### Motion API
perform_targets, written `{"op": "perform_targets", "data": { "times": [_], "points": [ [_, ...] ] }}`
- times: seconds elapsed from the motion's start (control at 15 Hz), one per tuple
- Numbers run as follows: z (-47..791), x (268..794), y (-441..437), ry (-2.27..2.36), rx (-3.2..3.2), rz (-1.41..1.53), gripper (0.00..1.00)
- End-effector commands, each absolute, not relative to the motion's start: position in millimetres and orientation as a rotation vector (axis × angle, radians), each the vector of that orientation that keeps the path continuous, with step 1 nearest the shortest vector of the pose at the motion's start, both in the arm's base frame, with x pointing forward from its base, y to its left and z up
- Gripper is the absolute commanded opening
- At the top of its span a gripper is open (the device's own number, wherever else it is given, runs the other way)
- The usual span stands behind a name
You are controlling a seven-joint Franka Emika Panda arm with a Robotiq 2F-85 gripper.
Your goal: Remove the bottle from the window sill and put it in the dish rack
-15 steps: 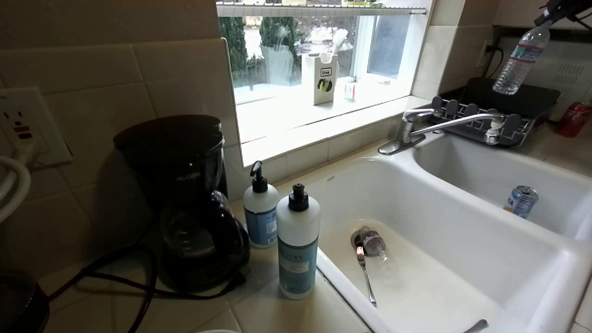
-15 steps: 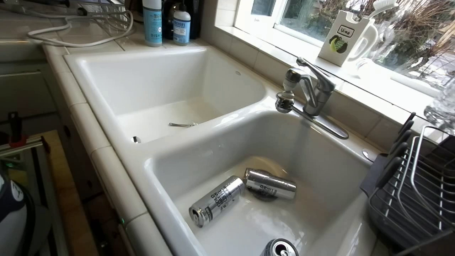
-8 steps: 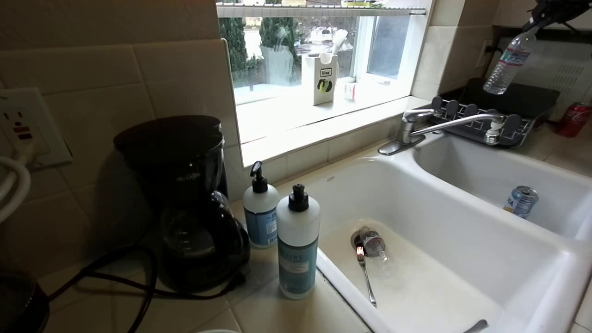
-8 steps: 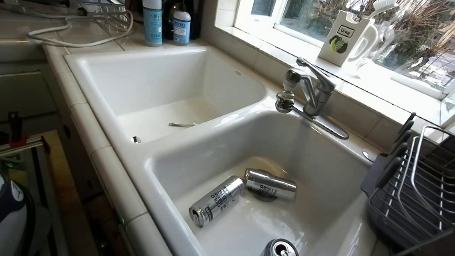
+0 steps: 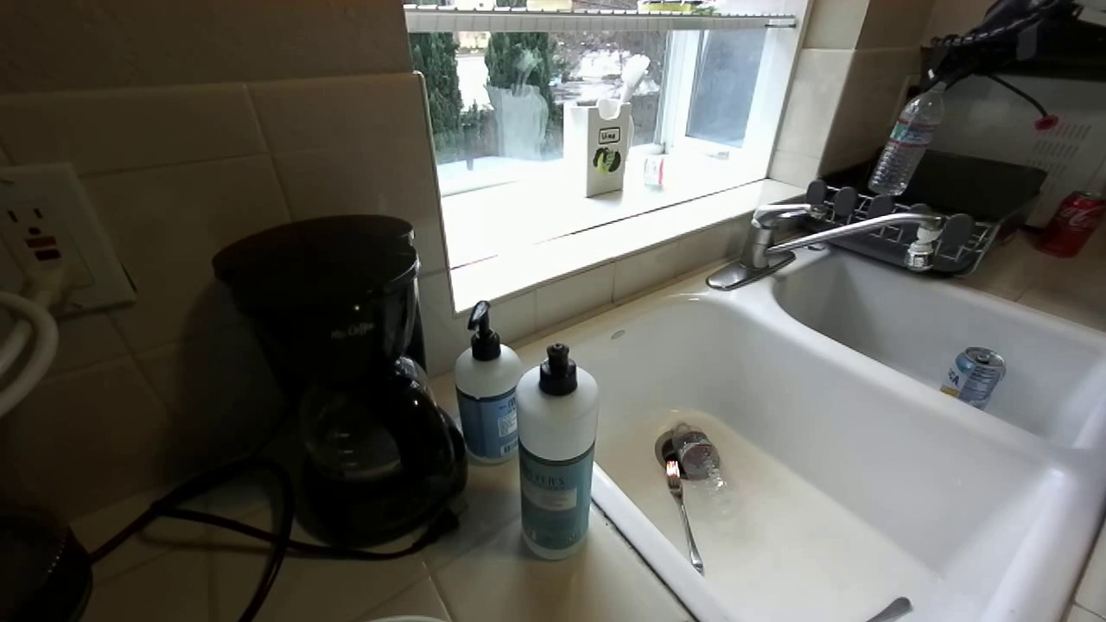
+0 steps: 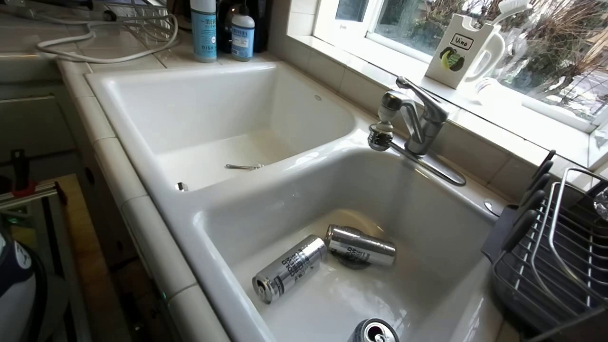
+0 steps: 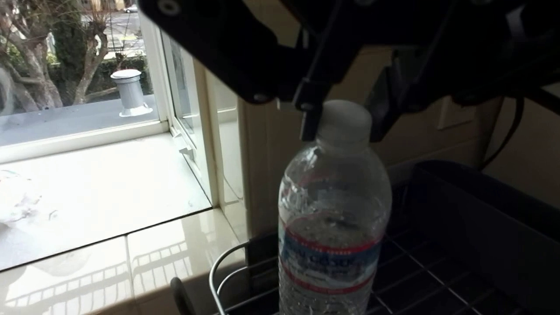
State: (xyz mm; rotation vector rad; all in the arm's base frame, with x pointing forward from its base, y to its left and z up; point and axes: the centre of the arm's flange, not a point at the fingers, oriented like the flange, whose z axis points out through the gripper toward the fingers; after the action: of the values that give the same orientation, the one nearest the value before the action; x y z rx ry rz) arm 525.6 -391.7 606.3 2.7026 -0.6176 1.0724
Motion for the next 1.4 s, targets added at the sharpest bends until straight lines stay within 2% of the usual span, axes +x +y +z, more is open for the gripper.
{"op": "perform_targets", "data": {
  "times": [0.0, 0.6, 1.33],
  "points": [
    [601.1, 558.1, -408.7, -0.590, 2.754, 1.049, 0.08],
    [575.1, 578.2, -400.7, -0.523, 2.778, 0.961, 0.08],
    [561.9, 586.5, -372.1, -0.457, 2.778, 1.011, 0.08]
  ]
}}
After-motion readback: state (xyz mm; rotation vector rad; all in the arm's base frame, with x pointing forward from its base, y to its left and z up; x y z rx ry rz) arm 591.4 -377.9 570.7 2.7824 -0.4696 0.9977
